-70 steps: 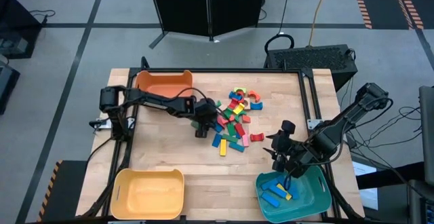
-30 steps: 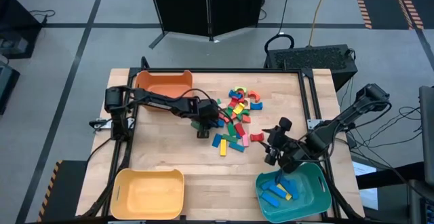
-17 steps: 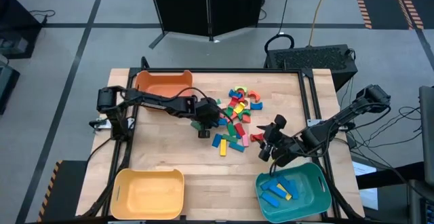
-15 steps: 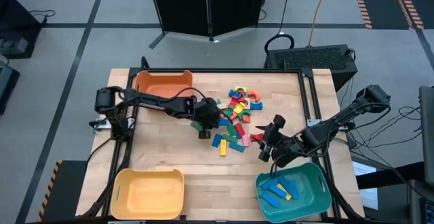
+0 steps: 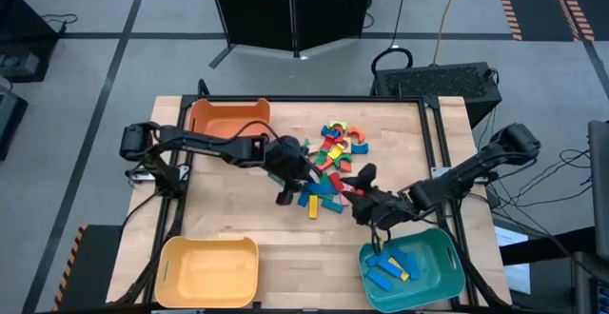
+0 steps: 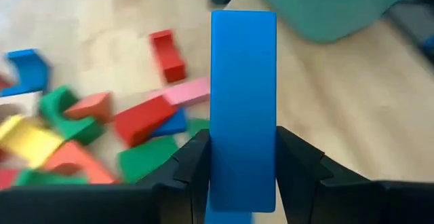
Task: Sort blocks by size
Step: Put the blue rectangular block into the blue bin
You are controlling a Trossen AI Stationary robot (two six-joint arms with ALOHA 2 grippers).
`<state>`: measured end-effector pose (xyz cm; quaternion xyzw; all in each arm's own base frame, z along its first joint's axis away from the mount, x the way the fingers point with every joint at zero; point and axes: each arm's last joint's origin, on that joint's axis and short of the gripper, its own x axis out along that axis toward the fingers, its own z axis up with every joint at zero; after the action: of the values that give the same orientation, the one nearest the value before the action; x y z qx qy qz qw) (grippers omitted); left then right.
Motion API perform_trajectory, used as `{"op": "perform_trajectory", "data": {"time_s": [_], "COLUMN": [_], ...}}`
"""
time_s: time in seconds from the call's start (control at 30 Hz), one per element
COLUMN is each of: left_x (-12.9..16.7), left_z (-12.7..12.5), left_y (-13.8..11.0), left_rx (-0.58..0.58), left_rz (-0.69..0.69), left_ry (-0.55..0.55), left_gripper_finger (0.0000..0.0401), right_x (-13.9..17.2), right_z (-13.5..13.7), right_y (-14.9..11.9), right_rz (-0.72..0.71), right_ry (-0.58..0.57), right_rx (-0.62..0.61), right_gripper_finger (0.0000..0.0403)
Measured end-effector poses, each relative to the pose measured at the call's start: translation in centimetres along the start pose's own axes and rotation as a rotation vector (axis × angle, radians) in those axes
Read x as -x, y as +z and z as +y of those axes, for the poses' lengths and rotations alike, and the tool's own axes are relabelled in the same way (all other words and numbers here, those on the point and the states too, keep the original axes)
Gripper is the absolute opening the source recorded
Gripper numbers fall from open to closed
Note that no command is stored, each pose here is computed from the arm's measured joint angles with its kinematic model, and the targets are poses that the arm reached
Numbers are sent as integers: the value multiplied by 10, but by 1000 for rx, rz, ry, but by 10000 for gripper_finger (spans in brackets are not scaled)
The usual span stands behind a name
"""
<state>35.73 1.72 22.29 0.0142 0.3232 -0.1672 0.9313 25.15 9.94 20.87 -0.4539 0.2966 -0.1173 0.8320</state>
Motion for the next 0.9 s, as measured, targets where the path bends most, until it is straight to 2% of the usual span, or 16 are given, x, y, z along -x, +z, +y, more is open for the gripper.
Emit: {"op": "perform_trajectory", "data": {"time_s": [0.1, 0.23, 0.4, 0.6, 0.7, 0.9], "left_x": [1, 2, 3, 3, 3, 3], "left_z": [2, 4, 5, 5, 5, 5], "left_y": [-1, -1, -2, -2, -2, -3], "left_rx": [38, 72, 80, 102, 103, 133], "left_rz": [-8, -9, -7, -5, -5, 4], "left_ry": [-47, -56, -59, -60, -59, -60], "left_gripper_finger": [123, 123, 123, 123, 123, 123], "right_x": [-8, -17, -27, -32, -34, -37], "right_z": [2, 2, 2, -4, -5, -6], "right_y": [4, 8, 9, 7, 7, 6], "right_rz": [-8, -42, -117, -110, -152, -182], "right_ry": [-32, -49, 18, 2, 37, 77], "right_rx": [110, 163, 171, 162, 164, 143], "right_gripper_finger": [199, 199, 199, 197, 182, 125]}}
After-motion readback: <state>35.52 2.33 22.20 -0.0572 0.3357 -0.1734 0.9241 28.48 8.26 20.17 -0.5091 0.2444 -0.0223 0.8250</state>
